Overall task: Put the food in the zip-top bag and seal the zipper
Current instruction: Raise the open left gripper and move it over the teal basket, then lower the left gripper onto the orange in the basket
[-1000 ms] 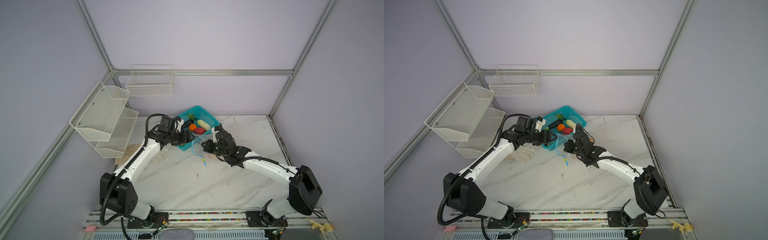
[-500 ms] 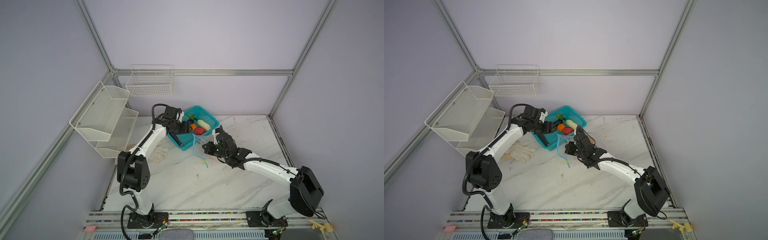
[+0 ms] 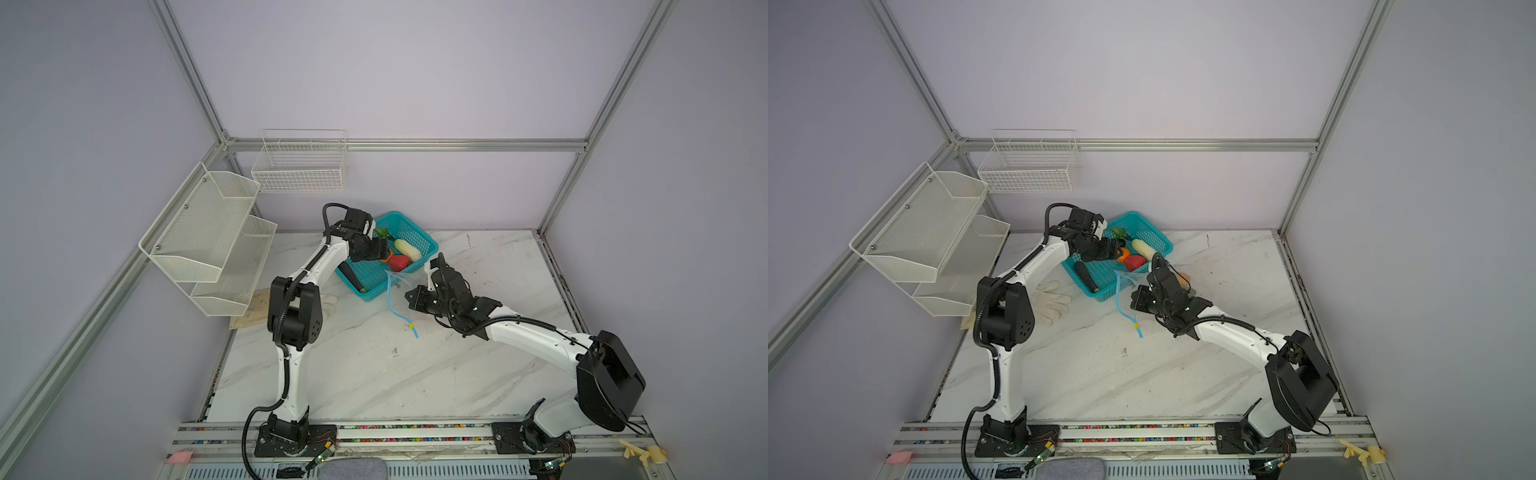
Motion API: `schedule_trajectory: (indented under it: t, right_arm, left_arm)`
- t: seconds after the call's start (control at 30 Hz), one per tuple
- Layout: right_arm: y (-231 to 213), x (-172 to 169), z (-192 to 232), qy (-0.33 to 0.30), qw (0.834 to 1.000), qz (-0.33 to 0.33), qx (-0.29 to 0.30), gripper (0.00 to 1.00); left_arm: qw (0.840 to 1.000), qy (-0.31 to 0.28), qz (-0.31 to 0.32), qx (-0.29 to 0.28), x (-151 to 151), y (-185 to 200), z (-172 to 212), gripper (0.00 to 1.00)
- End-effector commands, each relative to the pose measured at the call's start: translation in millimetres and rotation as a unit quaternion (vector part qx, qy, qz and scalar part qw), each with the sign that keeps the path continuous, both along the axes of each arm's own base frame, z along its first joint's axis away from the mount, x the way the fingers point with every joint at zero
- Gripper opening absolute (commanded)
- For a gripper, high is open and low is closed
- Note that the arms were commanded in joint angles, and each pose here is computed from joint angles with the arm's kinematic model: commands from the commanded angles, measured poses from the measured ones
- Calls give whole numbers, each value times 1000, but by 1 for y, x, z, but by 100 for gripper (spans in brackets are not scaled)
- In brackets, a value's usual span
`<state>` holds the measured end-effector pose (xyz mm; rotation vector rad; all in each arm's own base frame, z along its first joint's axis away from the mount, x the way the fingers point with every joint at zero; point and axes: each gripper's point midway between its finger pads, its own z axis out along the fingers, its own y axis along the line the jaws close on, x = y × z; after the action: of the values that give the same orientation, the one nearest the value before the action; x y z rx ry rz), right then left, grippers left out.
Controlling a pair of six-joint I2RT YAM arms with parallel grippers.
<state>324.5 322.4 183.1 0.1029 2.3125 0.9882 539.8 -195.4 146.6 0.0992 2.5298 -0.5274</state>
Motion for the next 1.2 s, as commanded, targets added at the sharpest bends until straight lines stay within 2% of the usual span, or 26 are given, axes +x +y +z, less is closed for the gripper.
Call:
schedule_trajectory:
  t: [0.0, 0.43, 0.77, 1.17]
  right_arm:
    - [0, 5, -3, 2, 1000, -3, -2, 0]
    - [-5, 11, -11, 10, 1000, -8, -7, 0]
    - [0, 17, -19, 16, 1000, -3, -11, 0]
    - [-5, 19, -20, 17, 1000, -6, -12, 0]
  left_arm:
    - [998, -67, 13, 1, 36, 1, 35, 88]
    - [996, -89, 25, 17, 73, -8, -3, 90]
    - [994, -103, 20, 29, 81, -21, -19, 87]
    - [994, -103, 22, 35, 87, -27, -36, 80]
